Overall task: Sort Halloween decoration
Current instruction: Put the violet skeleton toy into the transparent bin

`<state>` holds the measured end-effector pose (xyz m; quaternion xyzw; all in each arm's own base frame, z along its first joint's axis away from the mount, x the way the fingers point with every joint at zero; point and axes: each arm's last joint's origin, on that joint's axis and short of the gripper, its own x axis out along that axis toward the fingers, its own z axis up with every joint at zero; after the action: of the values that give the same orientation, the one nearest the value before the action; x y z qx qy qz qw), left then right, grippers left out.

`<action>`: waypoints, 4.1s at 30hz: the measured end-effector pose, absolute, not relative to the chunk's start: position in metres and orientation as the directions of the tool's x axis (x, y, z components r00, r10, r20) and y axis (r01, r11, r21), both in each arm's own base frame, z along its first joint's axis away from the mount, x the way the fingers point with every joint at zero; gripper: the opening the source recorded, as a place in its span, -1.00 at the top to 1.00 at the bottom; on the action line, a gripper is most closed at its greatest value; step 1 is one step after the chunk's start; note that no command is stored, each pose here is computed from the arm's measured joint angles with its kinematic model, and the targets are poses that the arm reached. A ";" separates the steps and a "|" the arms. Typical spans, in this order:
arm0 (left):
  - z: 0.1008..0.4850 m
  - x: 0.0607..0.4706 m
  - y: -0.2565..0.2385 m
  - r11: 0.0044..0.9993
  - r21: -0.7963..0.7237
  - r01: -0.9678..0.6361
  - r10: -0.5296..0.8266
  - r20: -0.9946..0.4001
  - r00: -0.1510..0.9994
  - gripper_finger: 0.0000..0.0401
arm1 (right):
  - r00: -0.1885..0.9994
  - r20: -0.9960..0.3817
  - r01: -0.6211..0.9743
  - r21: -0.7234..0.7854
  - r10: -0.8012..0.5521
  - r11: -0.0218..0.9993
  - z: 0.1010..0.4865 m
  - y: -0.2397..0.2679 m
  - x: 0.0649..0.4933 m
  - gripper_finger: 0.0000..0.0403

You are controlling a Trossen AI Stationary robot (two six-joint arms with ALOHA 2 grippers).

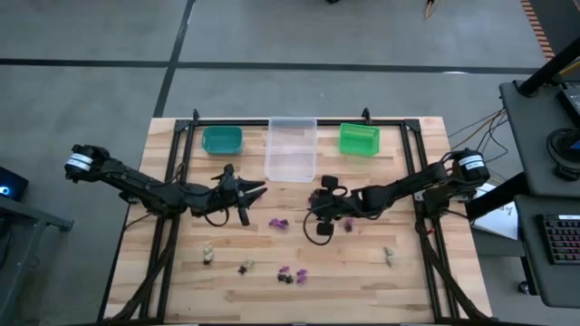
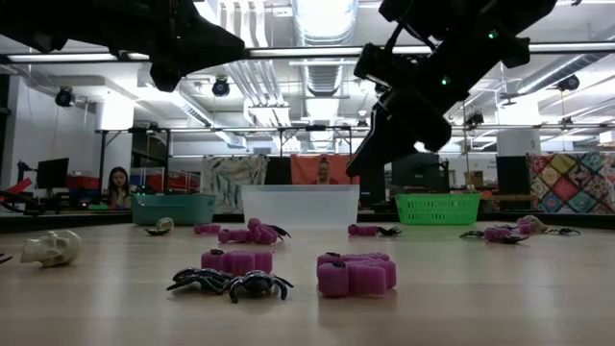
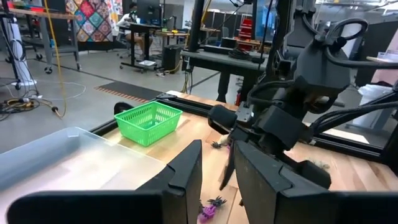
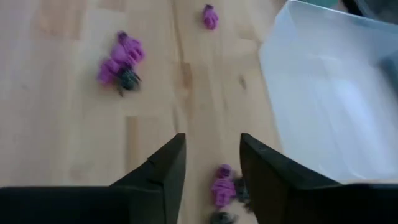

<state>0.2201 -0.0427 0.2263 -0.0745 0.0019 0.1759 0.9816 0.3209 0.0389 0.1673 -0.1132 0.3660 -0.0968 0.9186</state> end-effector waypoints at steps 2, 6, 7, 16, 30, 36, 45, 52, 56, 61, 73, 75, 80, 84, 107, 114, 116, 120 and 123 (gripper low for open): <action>0.226 0.220 -0.043 0.927 -0.144 -0.346 0.345 -0.030 0.938 0.61 | 0.707 -0.655 0.083 -0.296 -0.265 0.952 0.167 0.038 0.321 0.19; 0.226 0.220 -0.043 0.927 -0.144 -0.346 0.345 -0.030 0.938 0.61 | 0.696 -0.660 0.107 -0.294 -0.282 0.950 0.165 0.036 0.320 0.14; 0.226 0.220 -0.043 0.927 -0.144 -0.346 0.345 -0.030 0.938 0.61 | 0.693 -0.662 0.110 -0.293 -0.284 0.950 0.165 0.036 0.320 0.14; 0.226 0.220 -0.043 0.927 -0.143 -0.347 0.347 -0.030 0.937 0.61 | 0.690 -0.664 0.113 -0.294 -0.288 0.949 0.164 0.035 0.319 0.17; 0.228 0.221 -0.043 0.927 -0.142 -0.347 0.347 -0.026 0.937 0.61 | 0.688 -0.664 0.147 -0.267 -0.292 0.952 0.158 0.032 0.316 0.21; 0.228 0.221 -0.043 0.927 -0.142 -0.348 0.347 -0.026 0.937 0.61 | 0.685 -0.667 0.162 -0.252 -0.293 0.954 0.154 0.032 0.313 0.20; 0.228 0.221 -0.043 0.927 -0.143 -0.348 0.347 -0.026 0.937 0.61 | 0.676 -0.676 0.181 -0.234 -0.294 0.955 0.150 0.031 0.310 0.23; 0.228 0.221 -0.043 0.926 -0.146 -0.347 0.347 -0.026 0.937 0.61 | 0.664 -0.690 0.218 -0.191 -0.289 0.957 0.147 0.031 0.307 0.18; 0.228 0.221 -0.043 0.926 -0.147 -0.347 0.347 -0.026 0.937 0.61 | 0.663 -0.690 0.221 -0.190 -0.290 0.957 0.146 0.031 0.308 0.12; 0.228 0.221 -0.043 0.931 -0.105 -0.348 0.348 -0.025 0.937 0.61 | 0.656 -0.682 0.228 -0.227 -0.322 0.947 0.135 0.031 0.313 0.06; 0.232 0.219 -0.041 0.927 -0.062 -0.370 0.371 -0.001 0.929 0.61 | 0.637 -0.700 0.241 -0.218 -0.324 0.946 0.113 0.033 0.324 0.13; 0.233 0.219 -0.041 0.927 -0.049 -0.373 0.373 0.001 0.928 0.61 | 0.637 -0.699 0.243 -0.218 -0.325 0.945 0.113 0.033 0.324 0.14; 0.234 0.218 -0.041 0.926 -0.045 -0.374 0.375 0.015 0.927 0.61 | 0.629 -0.703 0.255 -0.216 -0.331 0.943 0.112 0.029 0.324 0.19; 0.234 0.218 -0.041 0.926 -0.045 -0.374 0.375 0.015 0.927 0.61 | 0.609 -0.714 0.270 -0.223 -0.346 0.937 0.111 0.023 0.323 0.25; 0.235 0.218 -0.041 0.926 -0.058 -0.372 0.374 0.021 0.927 0.61 | 0.619 -0.746 0.235 -0.123 -0.246 0.964 0.110 0.018 0.325 0.94; 0.236 0.218 -0.041 0.926 -0.067 -0.372 0.374 0.028 0.927 0.61 | 0.645 -0.733 0.218 -0.093 -0.215 0.972 0.121 0.019 0.327 0.95; 0.236 0.218 -0.041 0.926 -0.067 -0.371 0.374 0.028 0.927 0.61 | 0.666 -0.719 0.211 -0.074 -0.198 0.975 0.127 0.019 0.328 0.95; 0.236 0.218 -0.041 0.926 -0.068 -0.371 0.374 0.030 0.927 0.61 | 0.690 -0.709 0.180 -0.027 -0.146 0.983 0.136 0.021 0.328 0.95; 0.236 0.218 -0.041 0.926 -0.070 -0.371 0.374 0.032 0.927 0.61 | 0.712 -0.689 0.184 -0.001 -0.134 0.983 0.143 0.022 0.327 0.96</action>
<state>0.2183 -0.0411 0.2364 -0.0315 -0.0225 0.1898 0.9811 0.3273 0.0217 0.1432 0.0338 0.3694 -0.0862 0.9246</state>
